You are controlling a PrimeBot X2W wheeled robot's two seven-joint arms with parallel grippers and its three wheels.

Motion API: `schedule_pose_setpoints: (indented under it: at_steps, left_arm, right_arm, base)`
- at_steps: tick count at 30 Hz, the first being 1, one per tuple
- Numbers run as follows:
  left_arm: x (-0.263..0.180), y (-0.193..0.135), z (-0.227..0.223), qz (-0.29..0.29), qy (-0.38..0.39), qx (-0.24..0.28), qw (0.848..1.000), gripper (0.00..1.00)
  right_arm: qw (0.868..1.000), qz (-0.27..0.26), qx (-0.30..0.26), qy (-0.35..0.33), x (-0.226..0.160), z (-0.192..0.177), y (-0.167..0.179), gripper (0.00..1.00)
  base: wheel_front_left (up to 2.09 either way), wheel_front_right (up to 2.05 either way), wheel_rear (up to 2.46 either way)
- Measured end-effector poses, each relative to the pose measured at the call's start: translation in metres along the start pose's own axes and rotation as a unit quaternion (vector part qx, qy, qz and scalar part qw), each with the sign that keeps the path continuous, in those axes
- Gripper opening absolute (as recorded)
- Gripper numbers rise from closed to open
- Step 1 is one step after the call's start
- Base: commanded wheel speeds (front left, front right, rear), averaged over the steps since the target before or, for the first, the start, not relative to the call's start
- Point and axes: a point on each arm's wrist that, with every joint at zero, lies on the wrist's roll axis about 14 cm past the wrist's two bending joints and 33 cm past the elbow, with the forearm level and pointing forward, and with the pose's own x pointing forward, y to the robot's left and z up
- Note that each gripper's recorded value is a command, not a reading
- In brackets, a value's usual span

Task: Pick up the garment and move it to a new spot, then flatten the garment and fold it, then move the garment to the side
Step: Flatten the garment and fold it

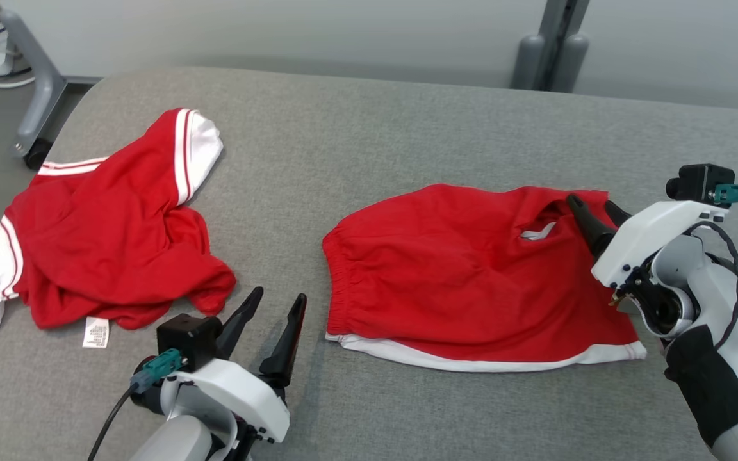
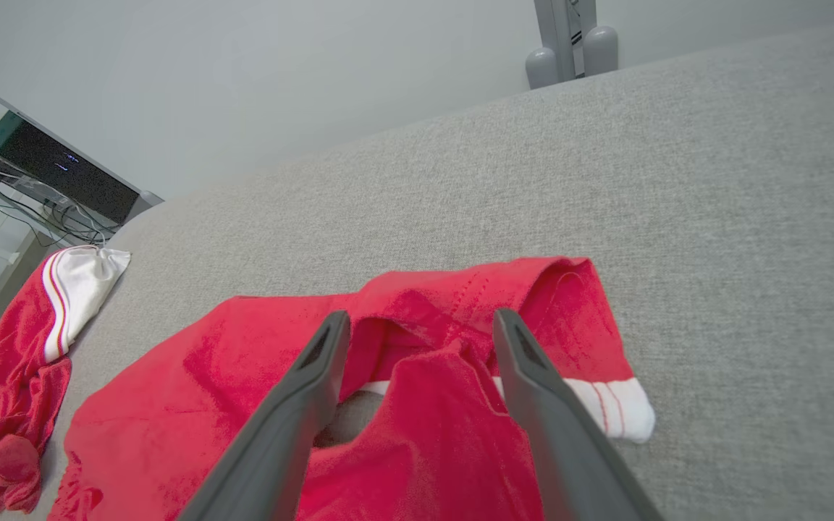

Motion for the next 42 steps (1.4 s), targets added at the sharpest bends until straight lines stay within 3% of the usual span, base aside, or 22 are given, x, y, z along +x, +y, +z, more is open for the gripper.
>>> schedule_pose_setpoints:
  at_steps: [7,14,20,25,28,34,42]
  left_arm:
    - [-0.003,-0.001,0.006,-0.004,-0.010,0.007,1.000,1.00]
    - [-0.006,-0.011,0.012,-0.018,-0.024,0.013,0.999,1.00]
    - [-0.009,-0.004,0.030,0.001,-0.060,0.039,0.997,1.00]
    - [-0.013,-0.001,0.046,0.013,-0.091,0.041,0.995,1.00]
    - [-0.013,-0.005,0.070,0.013,-0.134,0.047,0.990,1.00]
    - [-0.023,-0.005,0.081,0.017,-0.165,0.046,0.985,1.00]
    - [-0.034,-0.002,0.072,0.024,-0.167,0.066,0.983,1.00]
  right_arm:
    - [0.995,-0.004,-0.010,-0.095,-0.039,0.026,-0.012,1.00]
    - [0.985,-0.025,-0.003,-0.168,-0.087,0.028,-0.037,1.00]
    - [0.970,-0.038,0.005,-0.238,-0.129,0.025,-0.048,1.00]
    - [0.956,-0.030,-0.031,-0.291,-0.158,0.036,-0.037,1.00]
    - [0.940,-0.027,-0.046,-0.338,-0.177,0.051,-0.027,1.00]
    - [0.927,-0.044,-0.063,-0.367,-0.197,0.047,-0.019,1.00]
    - [0.927,-0.067,-0.104,-0.353,-0.198,0.030,-0.015,1.00]
  base:
    - [0.00,0.00,0.00]
    - [0.00,0.00,0.00]
    - [0.00,0.00,0.00]
    - [0.00,0.00,0.00]
    - [0.00,0.00,0.00]
    - [0.00,0.00,0.00]
    - [0.00,0.00,0.00]
